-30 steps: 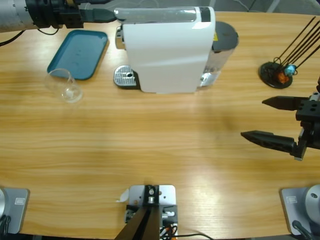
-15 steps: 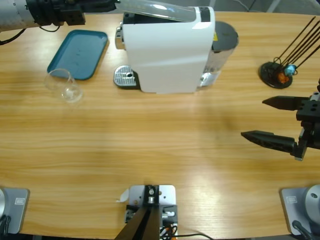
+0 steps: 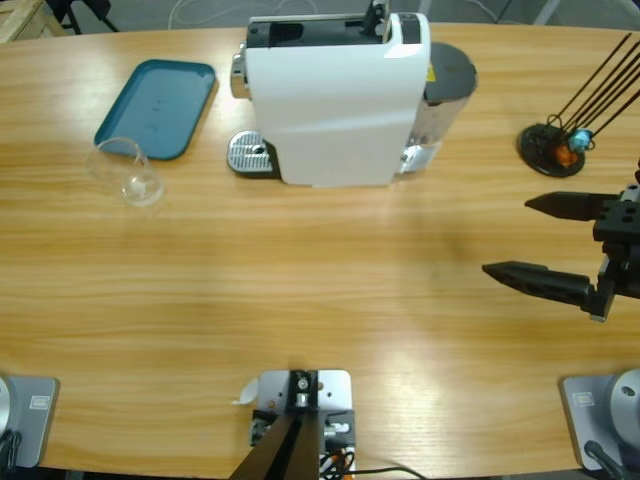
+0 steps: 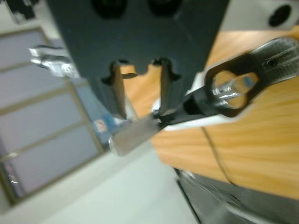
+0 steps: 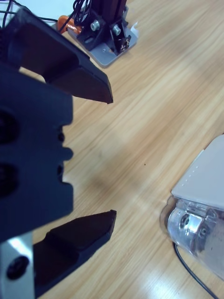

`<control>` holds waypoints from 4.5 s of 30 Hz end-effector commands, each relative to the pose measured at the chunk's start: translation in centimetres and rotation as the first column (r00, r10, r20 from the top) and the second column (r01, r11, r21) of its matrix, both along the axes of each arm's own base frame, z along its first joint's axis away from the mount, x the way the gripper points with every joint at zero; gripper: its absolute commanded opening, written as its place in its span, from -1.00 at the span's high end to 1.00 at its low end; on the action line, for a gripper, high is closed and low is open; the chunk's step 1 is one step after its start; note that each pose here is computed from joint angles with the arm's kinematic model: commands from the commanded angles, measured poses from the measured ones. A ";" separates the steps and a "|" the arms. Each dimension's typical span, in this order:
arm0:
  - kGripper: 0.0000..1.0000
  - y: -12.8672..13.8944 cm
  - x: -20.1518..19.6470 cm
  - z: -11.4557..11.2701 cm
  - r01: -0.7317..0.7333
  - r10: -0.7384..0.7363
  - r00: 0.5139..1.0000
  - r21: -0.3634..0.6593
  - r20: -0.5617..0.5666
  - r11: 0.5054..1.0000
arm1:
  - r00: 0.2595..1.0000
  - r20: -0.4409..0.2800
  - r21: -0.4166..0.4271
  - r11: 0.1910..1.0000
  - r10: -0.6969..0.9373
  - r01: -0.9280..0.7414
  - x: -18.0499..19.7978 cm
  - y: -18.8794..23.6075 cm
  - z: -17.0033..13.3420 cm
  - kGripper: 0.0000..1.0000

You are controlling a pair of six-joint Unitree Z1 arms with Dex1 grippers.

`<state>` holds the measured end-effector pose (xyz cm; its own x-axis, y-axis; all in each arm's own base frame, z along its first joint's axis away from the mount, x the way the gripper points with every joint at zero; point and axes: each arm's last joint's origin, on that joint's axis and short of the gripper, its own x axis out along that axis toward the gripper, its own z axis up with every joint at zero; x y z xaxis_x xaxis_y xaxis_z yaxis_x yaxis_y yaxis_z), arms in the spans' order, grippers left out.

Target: Pour coffee

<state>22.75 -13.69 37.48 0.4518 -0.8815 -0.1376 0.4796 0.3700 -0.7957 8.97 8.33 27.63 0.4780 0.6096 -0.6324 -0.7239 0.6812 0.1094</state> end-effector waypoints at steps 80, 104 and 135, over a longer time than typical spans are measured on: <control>-0.85 5.4 -11.6 -3.8 -0.116 -0.096 0.969 0.766 0.226 0.633 | 0.499 -0.132 -0.158 0.515 -0.857 0.842 13.5 -6.9 -5.7 -0.21; -0.86 5.5 -11.8 -4.1 -0.117 -0.095 0.969 0.766 0.226 0.632 | 0.469 -0.152 -0.186 0.491 -0.870 0.851 14.4 -7.6 -6.6 -0.03; -0.86 5.6 -11.8 -4.2 -0.119 -0.094 0.969 0.766 0.228 0.632 | 0.471 -0.163 -0.189 0.496 -0.867 0.848 15.4 -8.1 -7.2 0.07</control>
